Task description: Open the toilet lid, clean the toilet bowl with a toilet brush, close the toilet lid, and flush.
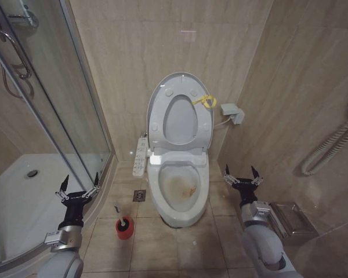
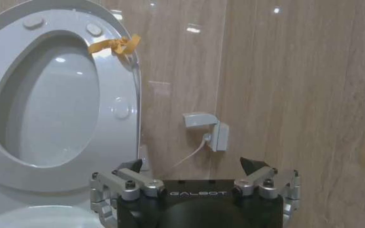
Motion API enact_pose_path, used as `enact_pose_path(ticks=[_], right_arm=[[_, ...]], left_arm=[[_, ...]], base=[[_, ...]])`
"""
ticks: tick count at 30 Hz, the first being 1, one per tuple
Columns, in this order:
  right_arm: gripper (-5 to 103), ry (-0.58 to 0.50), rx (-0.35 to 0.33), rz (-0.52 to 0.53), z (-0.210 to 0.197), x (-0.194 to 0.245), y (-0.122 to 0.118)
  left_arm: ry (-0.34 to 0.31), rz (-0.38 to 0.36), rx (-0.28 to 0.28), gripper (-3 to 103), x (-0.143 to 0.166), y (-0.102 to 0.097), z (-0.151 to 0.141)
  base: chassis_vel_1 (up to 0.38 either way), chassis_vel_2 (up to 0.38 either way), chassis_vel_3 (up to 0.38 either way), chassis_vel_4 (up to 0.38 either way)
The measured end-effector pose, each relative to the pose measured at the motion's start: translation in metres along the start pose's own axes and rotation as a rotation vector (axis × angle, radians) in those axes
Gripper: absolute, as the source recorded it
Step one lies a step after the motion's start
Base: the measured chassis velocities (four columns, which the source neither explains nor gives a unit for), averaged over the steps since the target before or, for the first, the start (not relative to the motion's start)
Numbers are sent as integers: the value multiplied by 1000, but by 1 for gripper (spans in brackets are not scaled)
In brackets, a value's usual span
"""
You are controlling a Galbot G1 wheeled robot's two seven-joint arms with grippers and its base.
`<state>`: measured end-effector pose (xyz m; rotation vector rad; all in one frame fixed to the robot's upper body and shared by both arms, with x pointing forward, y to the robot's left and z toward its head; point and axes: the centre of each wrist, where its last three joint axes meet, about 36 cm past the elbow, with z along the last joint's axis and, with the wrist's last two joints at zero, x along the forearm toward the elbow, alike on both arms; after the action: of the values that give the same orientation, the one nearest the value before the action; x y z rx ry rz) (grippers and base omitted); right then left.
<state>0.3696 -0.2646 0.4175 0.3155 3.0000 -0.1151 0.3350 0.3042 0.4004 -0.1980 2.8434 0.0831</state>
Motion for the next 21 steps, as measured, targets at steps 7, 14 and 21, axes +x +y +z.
enact_pose_path(ticks=[7, 14, 21], right_arm=[[100, 8, -8, -6, 1, 3, 4], [100, 17, -18, -12, 1, 6, 8], [100, 18, -18, -12, 1, 6, 8]], left_arm=[[0, 0, 0, 100, 0, 0, 0], [0, 0, 0, 100, 0, 0, 0], [0, 0, 0, 100, 0, 0, 0]], base=[[0, 0, 0, 0], [0, 0, 0, 0], [0, 0, 0, 0]])
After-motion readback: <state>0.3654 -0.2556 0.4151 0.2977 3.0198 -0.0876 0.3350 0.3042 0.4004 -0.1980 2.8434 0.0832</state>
